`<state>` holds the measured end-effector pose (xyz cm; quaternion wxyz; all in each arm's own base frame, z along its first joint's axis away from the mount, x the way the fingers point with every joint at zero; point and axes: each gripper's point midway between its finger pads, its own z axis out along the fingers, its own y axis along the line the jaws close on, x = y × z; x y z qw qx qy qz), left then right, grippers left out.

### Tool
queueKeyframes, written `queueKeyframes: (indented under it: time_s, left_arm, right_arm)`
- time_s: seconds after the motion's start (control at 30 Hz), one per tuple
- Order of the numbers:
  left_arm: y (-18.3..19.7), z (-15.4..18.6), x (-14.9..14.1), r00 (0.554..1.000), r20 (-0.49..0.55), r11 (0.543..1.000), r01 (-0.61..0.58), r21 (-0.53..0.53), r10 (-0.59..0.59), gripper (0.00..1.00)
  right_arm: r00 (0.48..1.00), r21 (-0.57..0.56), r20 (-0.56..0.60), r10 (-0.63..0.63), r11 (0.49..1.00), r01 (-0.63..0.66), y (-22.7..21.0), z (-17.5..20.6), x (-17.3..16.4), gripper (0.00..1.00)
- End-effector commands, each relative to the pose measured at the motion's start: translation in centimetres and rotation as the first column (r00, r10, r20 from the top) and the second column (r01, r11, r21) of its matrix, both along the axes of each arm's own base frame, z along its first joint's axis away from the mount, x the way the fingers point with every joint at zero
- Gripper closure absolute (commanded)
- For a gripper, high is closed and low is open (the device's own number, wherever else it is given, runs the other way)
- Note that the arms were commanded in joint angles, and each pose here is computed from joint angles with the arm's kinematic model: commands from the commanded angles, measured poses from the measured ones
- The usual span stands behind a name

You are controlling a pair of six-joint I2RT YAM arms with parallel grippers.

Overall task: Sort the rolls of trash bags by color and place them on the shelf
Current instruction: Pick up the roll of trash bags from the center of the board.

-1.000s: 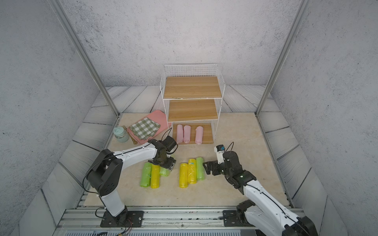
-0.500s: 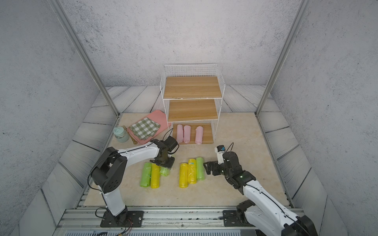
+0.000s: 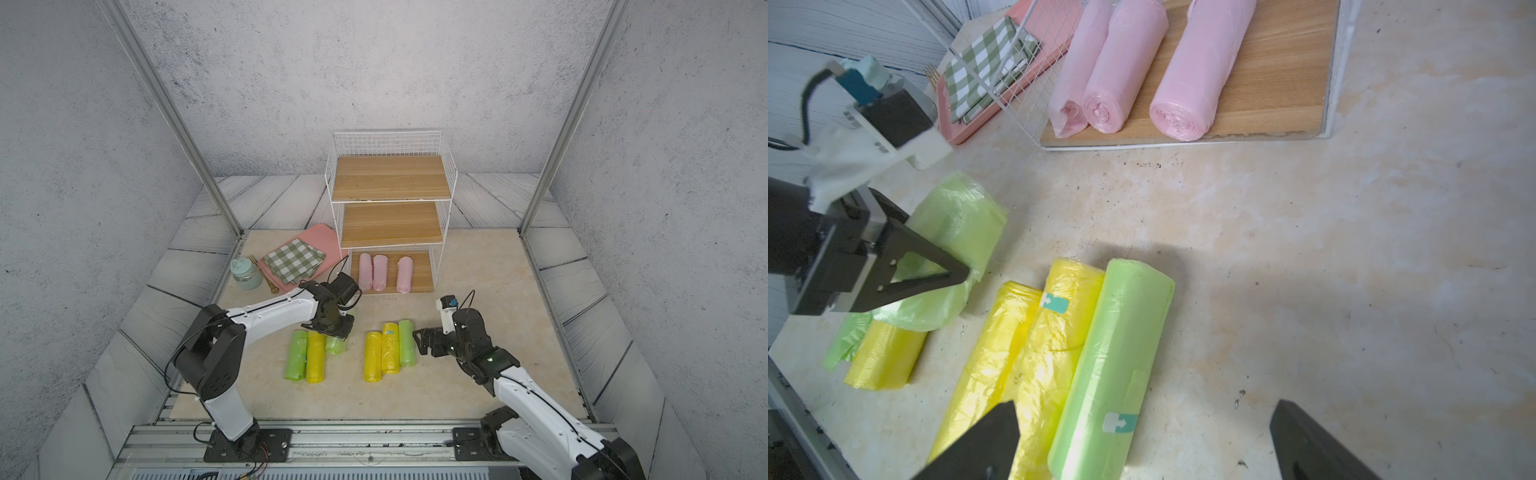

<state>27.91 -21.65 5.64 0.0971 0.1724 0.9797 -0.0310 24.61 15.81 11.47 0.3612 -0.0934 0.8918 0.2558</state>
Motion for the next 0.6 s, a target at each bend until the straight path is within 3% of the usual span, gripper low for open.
queueKeyframes:
  time_s: [0.0, 0.23, 0.57]
  left_arm:
    - [-0.7, 3.5, 0.8, 0.997, 0.082, 0.998, 0.003, -0.065, 0.003, 1.0]
    - [-2.2, 9.1, 1.4, 0.973, 0.232, 0.963, 0.073, -0.258, -0.011, 1.0]
    - [-4.3, 16.4, 0.7, 0.908, 0.42, 0.805, 0.24, -0.542, 0.012, 1.0]
  right_arm:
    - [0.999, 0.051, 0.004, 0.049, 0.997, -0.049, 1.1, 0.7, -0.4, 0.01]
    - [0.981, 0.185, 0.033, 0.189, 0.964, -0.192, 4.0, 3.1, -1.2, 0.01]
    - [0.935, 0.36, 0.094, 0.341, 0.864, -0.351, 7.4, 7.5, -1.8, 0.0]
